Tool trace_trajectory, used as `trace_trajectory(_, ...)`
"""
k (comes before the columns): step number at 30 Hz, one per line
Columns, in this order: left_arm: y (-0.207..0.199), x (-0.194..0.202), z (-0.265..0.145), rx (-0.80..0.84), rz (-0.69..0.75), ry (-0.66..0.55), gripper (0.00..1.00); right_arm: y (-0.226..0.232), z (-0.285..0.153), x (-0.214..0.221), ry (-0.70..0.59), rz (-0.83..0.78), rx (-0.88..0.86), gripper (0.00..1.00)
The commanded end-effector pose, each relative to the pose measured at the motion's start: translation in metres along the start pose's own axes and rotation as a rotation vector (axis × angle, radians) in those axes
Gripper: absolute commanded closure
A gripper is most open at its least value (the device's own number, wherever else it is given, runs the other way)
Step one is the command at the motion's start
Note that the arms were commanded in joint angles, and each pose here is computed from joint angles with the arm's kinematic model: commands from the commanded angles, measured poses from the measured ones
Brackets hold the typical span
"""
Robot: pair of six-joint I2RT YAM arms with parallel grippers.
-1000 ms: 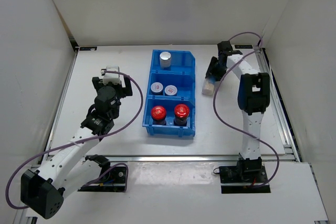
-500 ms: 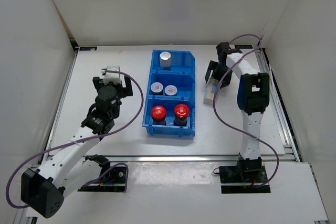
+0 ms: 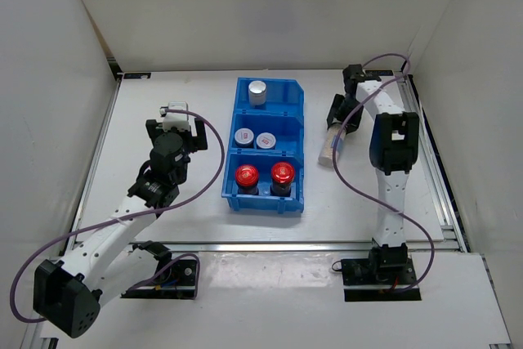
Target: Organize the condiment bottles
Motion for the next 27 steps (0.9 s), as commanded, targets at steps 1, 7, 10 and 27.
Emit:
trace_trajectory(1, -0.006, -0.015, -0.002, 0.027, -0.027, -0.027, 0.0, -0.004, -0.025, 0.009, -0.01, -0.007, 0.002, 0.75)
trace_trajectory(7, -0.006, -0.015, -0.002, 0.027, -0.027, -0.027, 0.0, 0.009, -0.082, -0.002, -0.184, -0.037, 0.009, 0.88)
trace_trajectory(10, -0.006, -0.015, -0.002, 0.027, -0.027, -0.027, 0.0, 0.019, -0.112, -0.004, -0.285, -0.07, 0.036, 0.94)
trace_trajectory(27, -0.006, -0.017, -0.003, 0.029, -0.042, -0.035, 0.0, 0.047, -0.137, 0.047, -0.467, -0.207, 0.194, 1.0)
Point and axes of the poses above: each gripper's point midway between its finger pads, its own z axis out along the fingers, its own y axis along the line the jaws close on, x = y × z, the point moved 7 cm from there along -z, back along the fingers, and after that the axes turned 11 degrees about -z, right-handed, at the moved point
